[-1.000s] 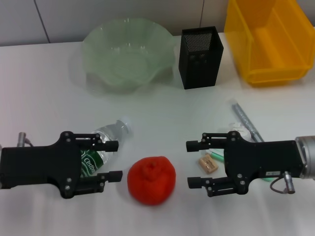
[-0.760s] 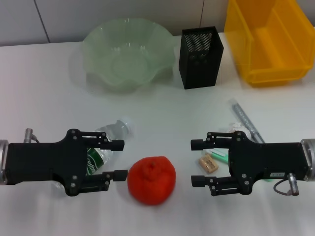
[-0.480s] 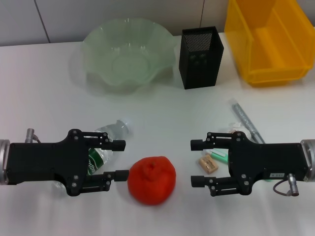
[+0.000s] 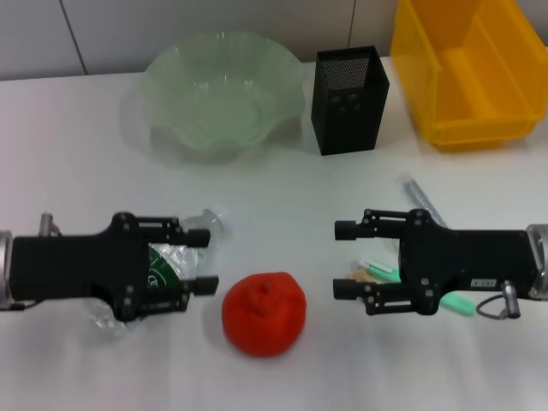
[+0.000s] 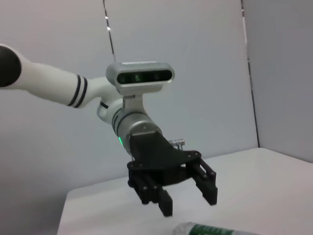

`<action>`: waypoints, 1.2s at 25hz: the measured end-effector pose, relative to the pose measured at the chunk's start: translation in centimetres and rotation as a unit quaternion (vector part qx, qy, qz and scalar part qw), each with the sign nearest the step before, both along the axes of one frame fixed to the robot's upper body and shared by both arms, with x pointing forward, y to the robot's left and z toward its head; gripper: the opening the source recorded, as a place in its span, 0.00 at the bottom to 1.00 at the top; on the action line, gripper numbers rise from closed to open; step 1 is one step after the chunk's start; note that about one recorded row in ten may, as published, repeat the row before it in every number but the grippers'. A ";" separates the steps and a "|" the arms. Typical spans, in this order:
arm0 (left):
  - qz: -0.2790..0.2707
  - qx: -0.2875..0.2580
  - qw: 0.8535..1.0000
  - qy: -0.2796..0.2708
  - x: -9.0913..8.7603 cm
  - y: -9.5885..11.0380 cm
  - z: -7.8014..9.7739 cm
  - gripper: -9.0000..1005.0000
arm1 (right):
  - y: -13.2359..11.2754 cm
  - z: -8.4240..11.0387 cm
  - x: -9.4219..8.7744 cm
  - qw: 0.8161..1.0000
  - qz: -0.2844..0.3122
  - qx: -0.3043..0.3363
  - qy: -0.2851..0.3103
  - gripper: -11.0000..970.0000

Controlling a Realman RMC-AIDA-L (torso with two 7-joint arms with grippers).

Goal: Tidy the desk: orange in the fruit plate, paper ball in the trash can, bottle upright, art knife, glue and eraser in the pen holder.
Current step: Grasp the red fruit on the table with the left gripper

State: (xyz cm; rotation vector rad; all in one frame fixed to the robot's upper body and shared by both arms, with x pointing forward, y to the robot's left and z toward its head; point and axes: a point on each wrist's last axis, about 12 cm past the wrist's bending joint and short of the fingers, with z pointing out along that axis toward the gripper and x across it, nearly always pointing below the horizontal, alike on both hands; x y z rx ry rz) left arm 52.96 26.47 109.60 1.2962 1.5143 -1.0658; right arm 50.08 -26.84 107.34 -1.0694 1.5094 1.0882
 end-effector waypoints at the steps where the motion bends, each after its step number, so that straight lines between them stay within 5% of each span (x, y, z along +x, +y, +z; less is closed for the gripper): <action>1: 0.000 0.000 1.000 0.000 0.0 0.0 0.0 0.57 | 0.0 0.0 0.0 1.000 0.000 0.000 0.000 0.78; 9: 0.025 0.048 0.999 0.000 1.6 -1.5 3.1 0.57 | -3.9 1.0 0.4 0.995 -0.092 -0.017 0.027 0.78; 15: 0.028 0.070 0.997 0.017 3.0 -3.0 5.2 0.57 | -7.7 1.7 -1.4 0.986 -0.154 -0.020 0.063 0.78; 30: -0.011 0.168 0.984 0.054 2.8 -7.9 6.5 0.58 | -12.3 1.7 -4.2 0.966 -0.241 -0.012 0.089 0.78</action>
